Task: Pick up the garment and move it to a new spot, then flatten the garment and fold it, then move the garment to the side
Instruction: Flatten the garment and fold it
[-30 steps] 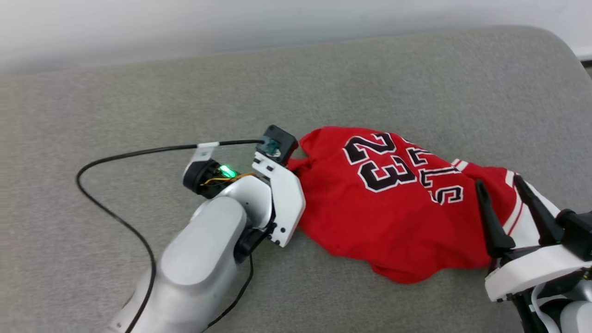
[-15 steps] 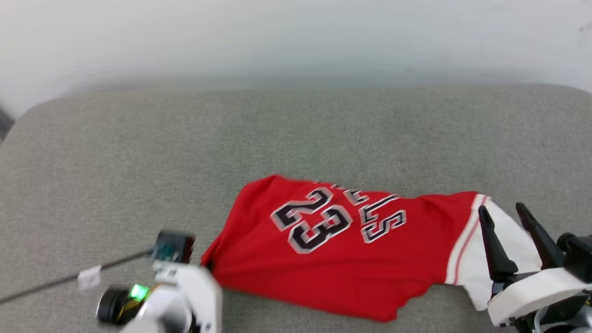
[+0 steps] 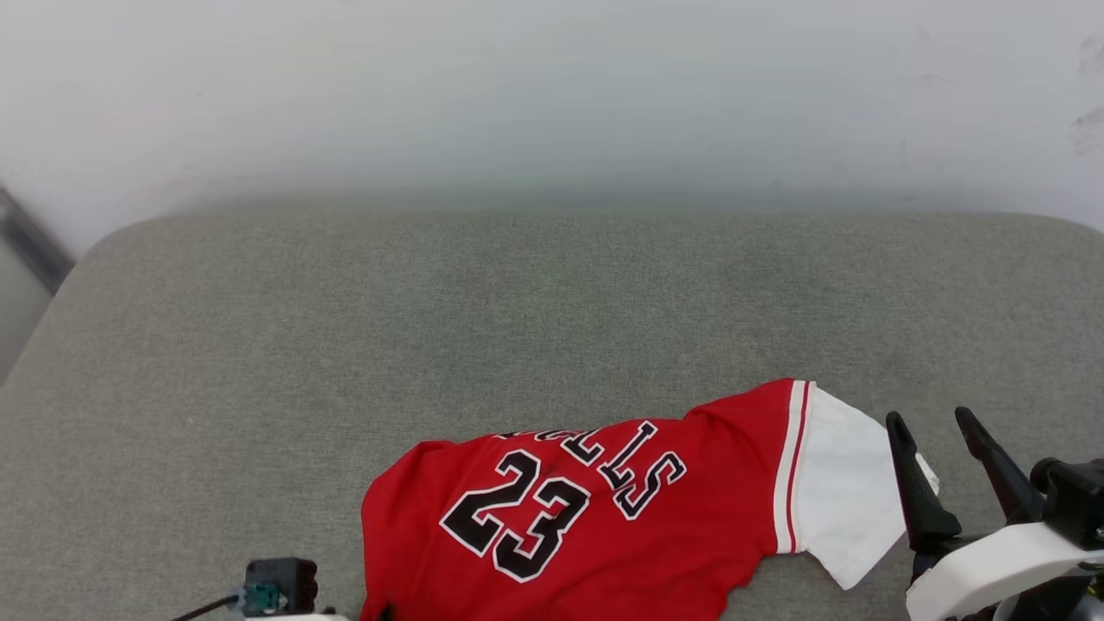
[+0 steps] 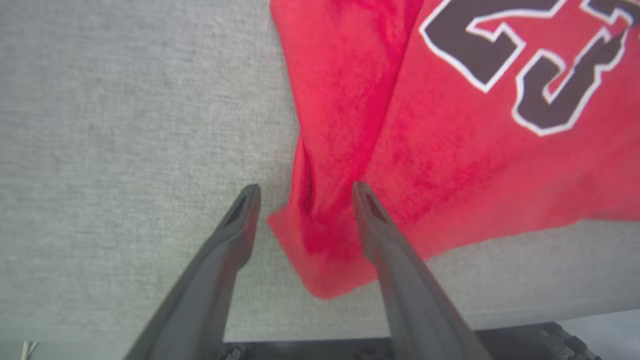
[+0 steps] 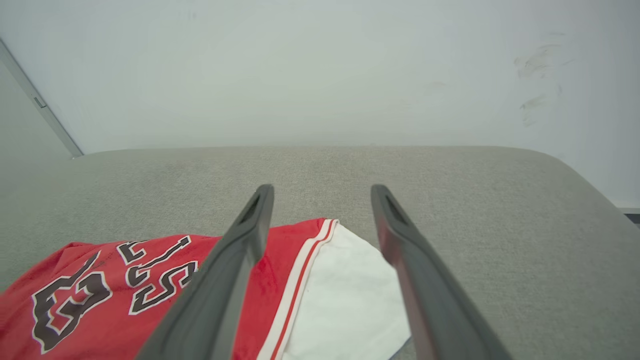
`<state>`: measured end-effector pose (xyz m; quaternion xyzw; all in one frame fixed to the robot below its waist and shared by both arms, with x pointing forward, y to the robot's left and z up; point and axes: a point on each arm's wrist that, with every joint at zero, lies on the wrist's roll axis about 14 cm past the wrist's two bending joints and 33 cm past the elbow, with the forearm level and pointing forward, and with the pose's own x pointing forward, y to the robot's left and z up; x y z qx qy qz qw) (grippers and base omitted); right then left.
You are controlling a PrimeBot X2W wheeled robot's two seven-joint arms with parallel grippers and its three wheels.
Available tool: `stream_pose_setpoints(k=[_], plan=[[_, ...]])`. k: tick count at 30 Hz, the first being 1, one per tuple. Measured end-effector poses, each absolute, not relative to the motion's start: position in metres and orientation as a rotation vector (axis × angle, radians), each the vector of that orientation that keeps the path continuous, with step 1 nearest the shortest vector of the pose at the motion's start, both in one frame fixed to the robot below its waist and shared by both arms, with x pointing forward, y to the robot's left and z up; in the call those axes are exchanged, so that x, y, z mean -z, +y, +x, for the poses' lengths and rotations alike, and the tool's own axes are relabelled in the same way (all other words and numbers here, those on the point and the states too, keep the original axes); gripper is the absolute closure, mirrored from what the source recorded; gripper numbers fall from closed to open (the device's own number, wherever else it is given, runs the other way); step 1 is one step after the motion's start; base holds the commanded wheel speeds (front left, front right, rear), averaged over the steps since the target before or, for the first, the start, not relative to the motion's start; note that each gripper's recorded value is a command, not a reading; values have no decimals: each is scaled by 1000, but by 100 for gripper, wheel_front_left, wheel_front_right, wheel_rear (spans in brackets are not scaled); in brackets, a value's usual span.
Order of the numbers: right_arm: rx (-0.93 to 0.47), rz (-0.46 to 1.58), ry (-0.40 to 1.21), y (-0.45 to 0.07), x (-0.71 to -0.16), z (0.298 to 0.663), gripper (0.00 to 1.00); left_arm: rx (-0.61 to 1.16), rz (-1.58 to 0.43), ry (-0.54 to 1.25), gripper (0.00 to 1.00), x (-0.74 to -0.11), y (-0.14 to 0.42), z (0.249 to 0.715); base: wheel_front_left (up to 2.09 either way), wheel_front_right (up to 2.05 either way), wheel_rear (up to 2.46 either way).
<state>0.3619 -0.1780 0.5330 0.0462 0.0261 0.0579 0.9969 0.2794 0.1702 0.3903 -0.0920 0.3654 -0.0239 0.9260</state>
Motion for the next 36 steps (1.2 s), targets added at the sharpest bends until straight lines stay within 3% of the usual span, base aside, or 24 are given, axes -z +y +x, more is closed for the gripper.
stream_pose_setpoints(k=[8,13,20,32,34,35,36], plan=[[-109,99,45,-179,-538,356,0,88,-104,410,0,-464,169,348,0,0,0],[-93,103,67,-183,-532,360,0,200,-92,374,0,-486,142,388,0,0,0],[-71,113,93,-189,-520,375,0,329,24,601,0,-451,122,424,0,0,0],[3,141,158,-210,-485,383,0,447,185,1077,0,-369,115,417,0,0,0],[11,145,167,-212,-482,383,0,458,192,1111,53,-367,114,415,0,0,0],[12,148,167,-213,-481,383,0,464,192,1113,100,-368,112,414,0,0,0],[12,149,164,-213,-482,384,0,468,197,1111,100,-368,112,414,0,0,0]])
